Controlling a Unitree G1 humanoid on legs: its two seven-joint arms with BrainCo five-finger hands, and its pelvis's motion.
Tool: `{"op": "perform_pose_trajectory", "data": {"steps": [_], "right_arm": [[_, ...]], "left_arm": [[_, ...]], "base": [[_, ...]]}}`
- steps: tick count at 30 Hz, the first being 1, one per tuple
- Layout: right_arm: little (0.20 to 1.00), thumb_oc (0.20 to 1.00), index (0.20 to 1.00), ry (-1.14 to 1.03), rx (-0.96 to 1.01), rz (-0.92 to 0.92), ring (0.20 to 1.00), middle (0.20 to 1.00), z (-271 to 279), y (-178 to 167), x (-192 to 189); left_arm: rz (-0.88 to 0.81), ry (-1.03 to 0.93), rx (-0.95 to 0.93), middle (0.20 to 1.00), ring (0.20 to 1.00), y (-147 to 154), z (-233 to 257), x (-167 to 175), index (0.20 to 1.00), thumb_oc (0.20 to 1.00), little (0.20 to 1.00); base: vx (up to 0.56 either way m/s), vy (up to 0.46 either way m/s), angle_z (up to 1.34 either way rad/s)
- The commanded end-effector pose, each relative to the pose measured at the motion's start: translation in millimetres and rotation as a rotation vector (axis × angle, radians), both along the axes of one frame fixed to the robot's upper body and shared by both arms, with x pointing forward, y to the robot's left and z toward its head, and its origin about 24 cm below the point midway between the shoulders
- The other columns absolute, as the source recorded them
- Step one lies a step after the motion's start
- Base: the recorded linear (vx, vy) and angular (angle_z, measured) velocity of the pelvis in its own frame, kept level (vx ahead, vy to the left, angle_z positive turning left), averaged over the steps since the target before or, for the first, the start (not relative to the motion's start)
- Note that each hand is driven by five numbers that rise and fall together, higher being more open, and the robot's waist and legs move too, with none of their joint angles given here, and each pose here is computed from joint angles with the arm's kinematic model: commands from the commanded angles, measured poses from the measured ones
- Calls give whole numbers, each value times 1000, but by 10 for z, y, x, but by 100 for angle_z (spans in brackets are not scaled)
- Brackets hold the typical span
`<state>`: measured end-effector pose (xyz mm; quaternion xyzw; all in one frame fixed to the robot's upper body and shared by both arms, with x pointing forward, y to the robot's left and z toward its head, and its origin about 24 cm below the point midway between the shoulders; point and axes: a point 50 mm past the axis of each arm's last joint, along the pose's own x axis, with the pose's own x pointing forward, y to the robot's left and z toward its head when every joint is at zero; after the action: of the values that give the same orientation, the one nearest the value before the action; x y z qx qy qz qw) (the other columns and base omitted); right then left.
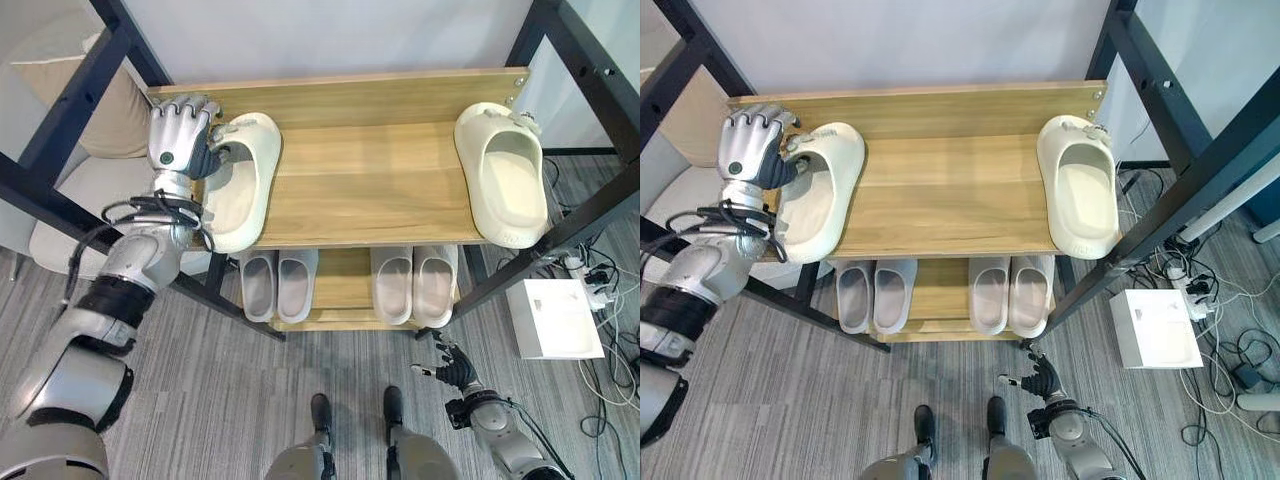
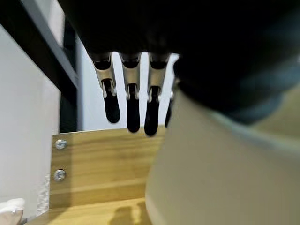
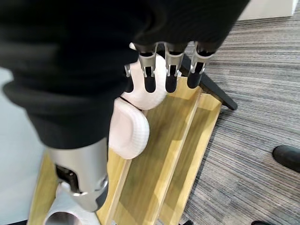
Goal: Arrange the slippers neatly on the shoe rack.
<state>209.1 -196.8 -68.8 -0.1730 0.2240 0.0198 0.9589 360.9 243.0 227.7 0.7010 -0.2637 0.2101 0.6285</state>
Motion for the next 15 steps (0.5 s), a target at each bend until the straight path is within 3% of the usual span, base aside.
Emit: {"op": "perform_pose_trajectory", "data": {"steps": [1,6,15], "right_arm": [[1000,1000,1000,-106,51,26,1000,1000,171,102,127],[1000,1000,1000,-92,57,26,1000,1000,148,117,127],[1000,1000,1000,-107,51,45,1000,1000,191,146,170]], "left_arm": [[84,-118,-26,200,200,94,500,84,200,200,200],[5,-120,-58,200,200,-50,498,83,200,200,200],[-271,-175,-53,200,200,-792,611,57,200,200,200]], "base": [[-1,-2,-6],[1,0,-1],[-5,-7,-1]]}}
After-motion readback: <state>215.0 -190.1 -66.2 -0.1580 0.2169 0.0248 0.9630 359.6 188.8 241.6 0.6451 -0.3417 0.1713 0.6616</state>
